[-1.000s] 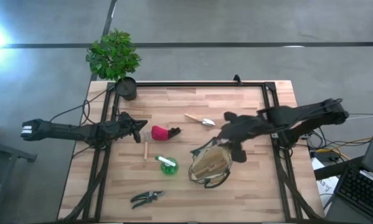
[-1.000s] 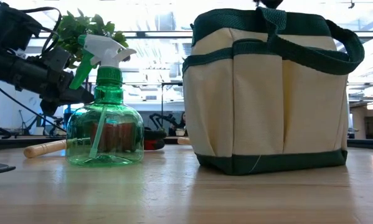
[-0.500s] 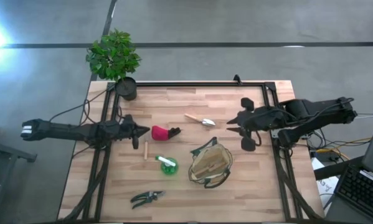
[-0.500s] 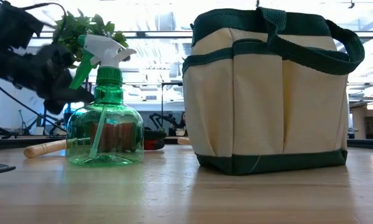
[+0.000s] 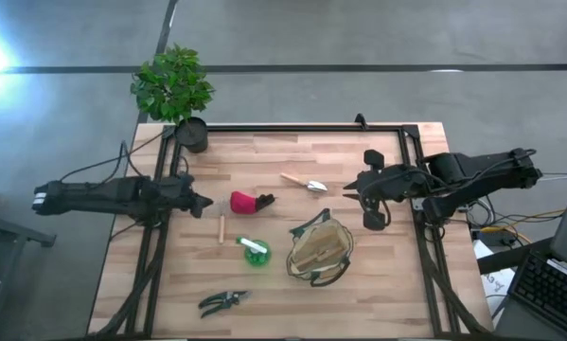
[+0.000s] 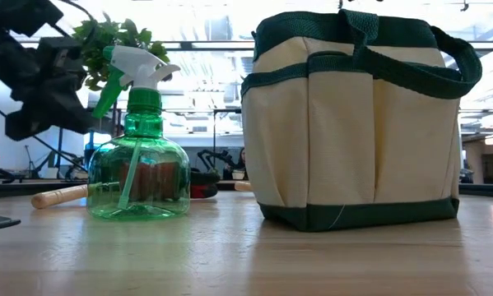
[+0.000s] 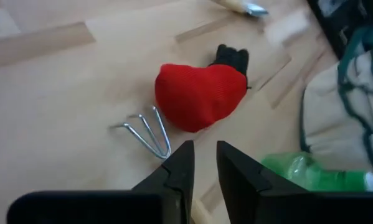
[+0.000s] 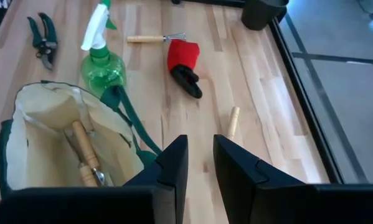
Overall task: Pick & Place Garden tools in Gardening bag
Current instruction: Put the brown hand rake into the gardening bag
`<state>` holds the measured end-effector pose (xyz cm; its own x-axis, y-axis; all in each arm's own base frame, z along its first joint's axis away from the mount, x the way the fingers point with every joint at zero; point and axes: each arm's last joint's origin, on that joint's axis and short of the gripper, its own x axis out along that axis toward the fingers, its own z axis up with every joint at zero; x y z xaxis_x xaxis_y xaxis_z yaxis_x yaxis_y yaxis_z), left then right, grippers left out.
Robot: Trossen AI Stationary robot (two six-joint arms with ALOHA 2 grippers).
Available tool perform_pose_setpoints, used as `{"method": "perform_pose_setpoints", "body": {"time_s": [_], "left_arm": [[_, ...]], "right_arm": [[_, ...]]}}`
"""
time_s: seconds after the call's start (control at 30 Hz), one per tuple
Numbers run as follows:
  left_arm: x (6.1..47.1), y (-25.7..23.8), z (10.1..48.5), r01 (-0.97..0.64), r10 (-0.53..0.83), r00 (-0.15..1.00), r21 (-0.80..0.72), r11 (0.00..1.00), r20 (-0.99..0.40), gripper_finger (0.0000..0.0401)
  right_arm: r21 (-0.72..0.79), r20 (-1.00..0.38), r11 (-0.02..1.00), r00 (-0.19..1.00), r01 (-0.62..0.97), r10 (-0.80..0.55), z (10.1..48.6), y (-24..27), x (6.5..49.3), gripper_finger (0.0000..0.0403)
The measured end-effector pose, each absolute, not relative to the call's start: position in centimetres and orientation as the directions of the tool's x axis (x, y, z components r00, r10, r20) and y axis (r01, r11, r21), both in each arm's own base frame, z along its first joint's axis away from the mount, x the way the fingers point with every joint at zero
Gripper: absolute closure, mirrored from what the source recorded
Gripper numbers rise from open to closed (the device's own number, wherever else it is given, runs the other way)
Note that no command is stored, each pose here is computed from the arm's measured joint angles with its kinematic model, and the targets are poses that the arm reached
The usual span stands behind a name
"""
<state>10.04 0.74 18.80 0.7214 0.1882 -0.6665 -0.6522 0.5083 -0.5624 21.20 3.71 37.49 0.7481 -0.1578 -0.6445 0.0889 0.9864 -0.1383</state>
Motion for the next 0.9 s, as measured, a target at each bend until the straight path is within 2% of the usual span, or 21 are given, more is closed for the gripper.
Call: {"method": "perform_pose_setpoints", "body": {"time_s": [0.17, 0.3, 0.43, 0.53, 0.67, 0.9], "left_arm": [[10.9, 0.6, 16.9, -0.677, 0.118, 0.688, -0.574, 0.461, -0.716, 0.0329], [11.7, 0.6, 16.0, -0.648, 0.114, 0.690, -0.539, 0.538, -0.715, 0.0328], [12.4, 0.6, 15.9, -0.629, 0.131, 0.713, -0.546, 0.553, -0.689, 0.0330], [12.8, 0.5, 15.6, -0.633, 0.098, 0.709, -0.569, 0.525, -0.698, 0.0326], [13.2, 0.4, 15.2, -0.640, 0.034, 0.693, -0.592, 0.490, -0.720, 0.0306], [13.6, 0.3, 14.1, -0.709, 0.015, 0.618, -0.549, 0.443, -0.786, 0.0256]], "right_arm": [[-0.140, -0.648, 0.985, 0.743, 0.097, -0.166, 37.3, 3.7, 21.2, 0.0327], [-0.143, -0.655, 0.985, 0.737, 0.099, -0.169, 37.2, 3.7, 21.2, 0.0318], [-0.150, -0.655, 0.984, 0.736, 0.093, -0.169, 37.1, 3.7, 21.2, 0.0312], [-0.148, -0.656, 0.984, 0.736, 0.094, -0.169, 37.1, 3.7, 21.2, 0.0313], [-0.144, -0.659, 0.985, 0.733, 0.098, -0.169, 37.1, 3.7, 21.1, 0.0321], [-0.143, -0.659, 0.985, 0.733, 0.099, -0.169, 37.1, 3.7, 21.1, 0.0334]]}}
